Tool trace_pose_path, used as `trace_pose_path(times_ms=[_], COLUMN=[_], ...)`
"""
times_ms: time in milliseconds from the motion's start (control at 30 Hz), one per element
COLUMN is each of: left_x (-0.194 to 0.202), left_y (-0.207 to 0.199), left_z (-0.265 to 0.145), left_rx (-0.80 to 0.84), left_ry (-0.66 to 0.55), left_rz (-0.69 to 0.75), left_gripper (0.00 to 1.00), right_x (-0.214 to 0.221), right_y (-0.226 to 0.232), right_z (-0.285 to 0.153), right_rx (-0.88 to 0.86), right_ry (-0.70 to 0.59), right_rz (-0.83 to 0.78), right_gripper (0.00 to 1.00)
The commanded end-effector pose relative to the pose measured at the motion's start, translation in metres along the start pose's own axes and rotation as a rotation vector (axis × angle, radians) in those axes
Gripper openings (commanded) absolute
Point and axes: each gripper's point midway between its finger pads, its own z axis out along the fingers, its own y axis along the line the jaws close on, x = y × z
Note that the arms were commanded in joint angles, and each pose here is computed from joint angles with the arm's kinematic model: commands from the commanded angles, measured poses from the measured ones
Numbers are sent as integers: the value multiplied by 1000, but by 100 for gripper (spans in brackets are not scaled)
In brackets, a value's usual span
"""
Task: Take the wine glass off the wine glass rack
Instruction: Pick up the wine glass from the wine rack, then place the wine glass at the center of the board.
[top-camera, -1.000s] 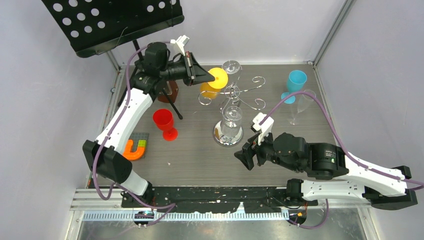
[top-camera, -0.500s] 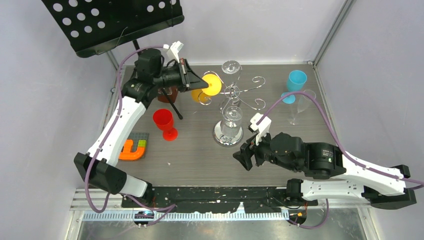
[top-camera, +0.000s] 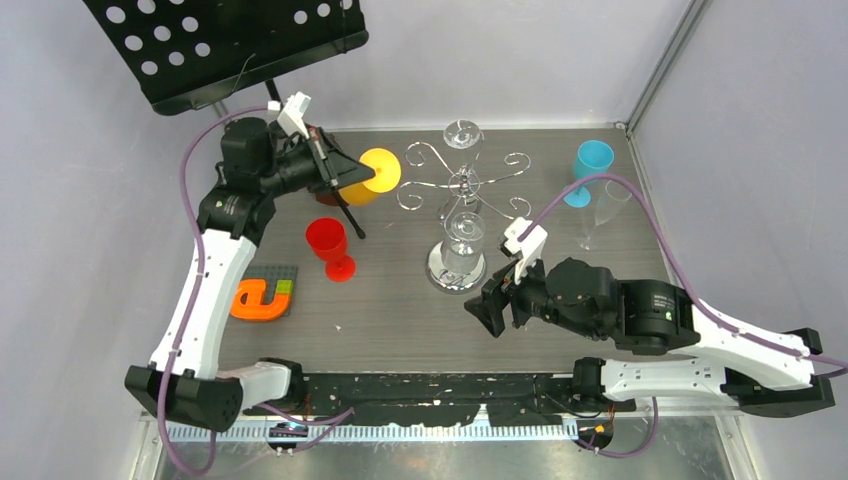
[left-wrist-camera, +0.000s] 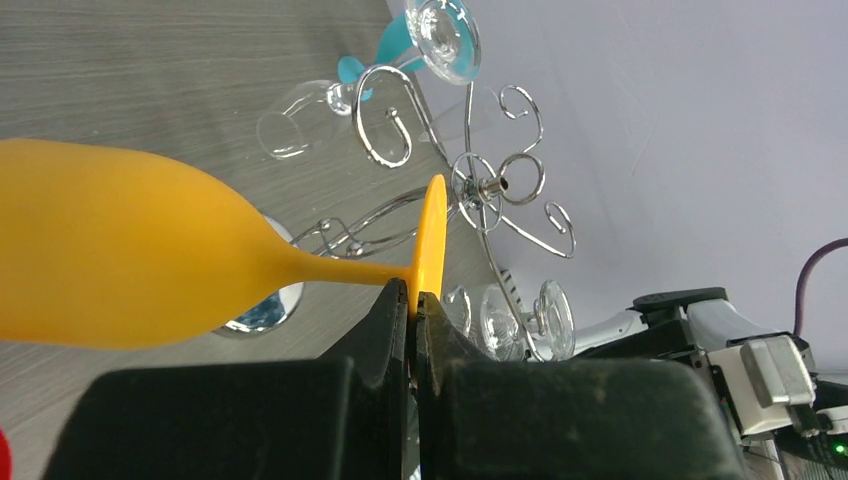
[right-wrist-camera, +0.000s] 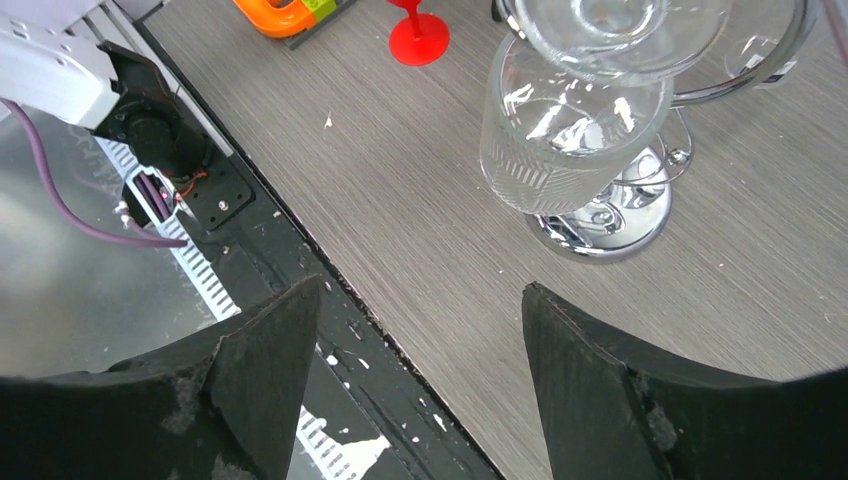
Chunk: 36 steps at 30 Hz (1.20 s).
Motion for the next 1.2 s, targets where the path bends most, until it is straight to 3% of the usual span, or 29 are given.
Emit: trace_pose_path(times_ms=[0, 500, 1167], left_x=[6, 88, 174], left_y=[-14, -28, -46], left_z=[-26, -85, -114], left_rx=[23, 32, 144], left_ry=[-23, 87, 198], left_rz=[85, 271, 590], left_gripper=[0, 0, 0], right_x=[-30, -46, -74], right_y=[-4, -21, 36], right_z=[-17, -60, -27], right_rx=[15, 34, -97], right_ry=[-83, -137, -35], right_rz=[52, 162, 184], right_gripper=[80, 83, 83])
